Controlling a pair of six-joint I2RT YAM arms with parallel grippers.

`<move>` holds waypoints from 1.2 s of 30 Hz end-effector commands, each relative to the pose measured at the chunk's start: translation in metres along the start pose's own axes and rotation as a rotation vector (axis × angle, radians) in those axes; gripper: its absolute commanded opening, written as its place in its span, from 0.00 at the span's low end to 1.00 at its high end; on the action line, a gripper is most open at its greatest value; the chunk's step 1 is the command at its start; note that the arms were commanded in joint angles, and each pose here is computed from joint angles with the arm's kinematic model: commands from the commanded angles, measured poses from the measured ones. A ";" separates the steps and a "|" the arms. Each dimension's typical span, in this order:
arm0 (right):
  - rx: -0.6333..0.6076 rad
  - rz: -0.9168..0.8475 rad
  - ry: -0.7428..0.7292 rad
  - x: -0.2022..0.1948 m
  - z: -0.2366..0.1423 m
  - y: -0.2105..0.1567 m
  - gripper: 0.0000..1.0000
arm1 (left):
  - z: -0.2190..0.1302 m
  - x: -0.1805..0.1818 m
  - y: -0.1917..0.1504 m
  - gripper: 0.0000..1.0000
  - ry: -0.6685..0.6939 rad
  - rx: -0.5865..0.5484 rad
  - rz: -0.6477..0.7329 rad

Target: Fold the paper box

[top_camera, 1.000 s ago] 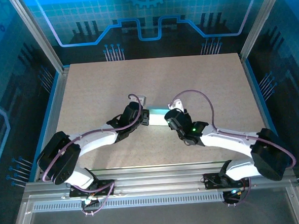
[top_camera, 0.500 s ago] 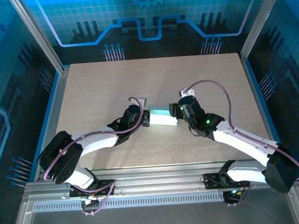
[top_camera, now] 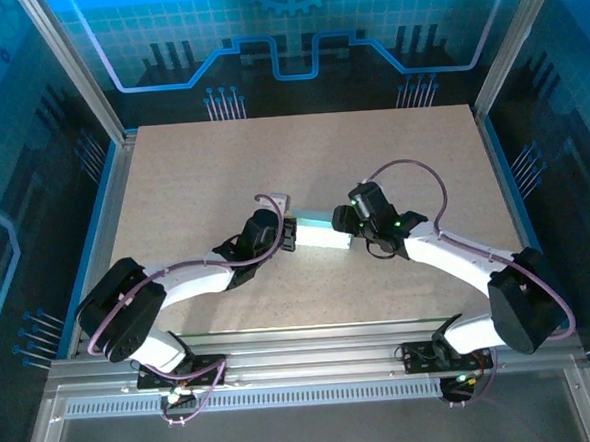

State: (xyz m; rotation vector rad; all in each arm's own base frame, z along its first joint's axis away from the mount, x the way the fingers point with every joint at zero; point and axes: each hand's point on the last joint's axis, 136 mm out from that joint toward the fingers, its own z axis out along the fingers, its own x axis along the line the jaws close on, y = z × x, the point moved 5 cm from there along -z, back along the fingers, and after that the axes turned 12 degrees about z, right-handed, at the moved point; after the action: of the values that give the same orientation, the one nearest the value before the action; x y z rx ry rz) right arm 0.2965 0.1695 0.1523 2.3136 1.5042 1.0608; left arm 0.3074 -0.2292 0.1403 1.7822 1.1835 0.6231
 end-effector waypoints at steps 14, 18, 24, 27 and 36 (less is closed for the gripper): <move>0.000 -0.004 -0.139 -0.035 0.018 -0.035 0.63 | -0.010 -0.006 -0.044 0.56 -0.082 0.161 0.073; -0.008 -0.006 -0.158 -0.038 0.019 -0.039 0.63 | -0.016 -0.008 -0.040 0.69 -0.116 0.143 0.095; -0.034 -0.029 -0.181 -0.043 0.026 -0.049 0.62 | -0.026 -0.021 -0.027 0.93 -0.251 0.115 0.129; -0.039 -0.030 -0.182 -0.048 0.032 -0.056 0.61 | -0.030 -0.028 -0.026 0.99 -0.350 0.117 0.133; -0.021 -0.015 -0.198 -0.061 0.039 -0.073 0.60 | -0.051 -0.028 -0.009 0.99 -0.545 0.010 -0.044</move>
State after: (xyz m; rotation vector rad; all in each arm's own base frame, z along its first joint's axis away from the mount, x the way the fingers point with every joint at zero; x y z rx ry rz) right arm 0.2985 0.1820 0.1296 2.2487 1.2123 1.2592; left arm 0.2555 -0.2330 0.1382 1.9026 0.8764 0.1793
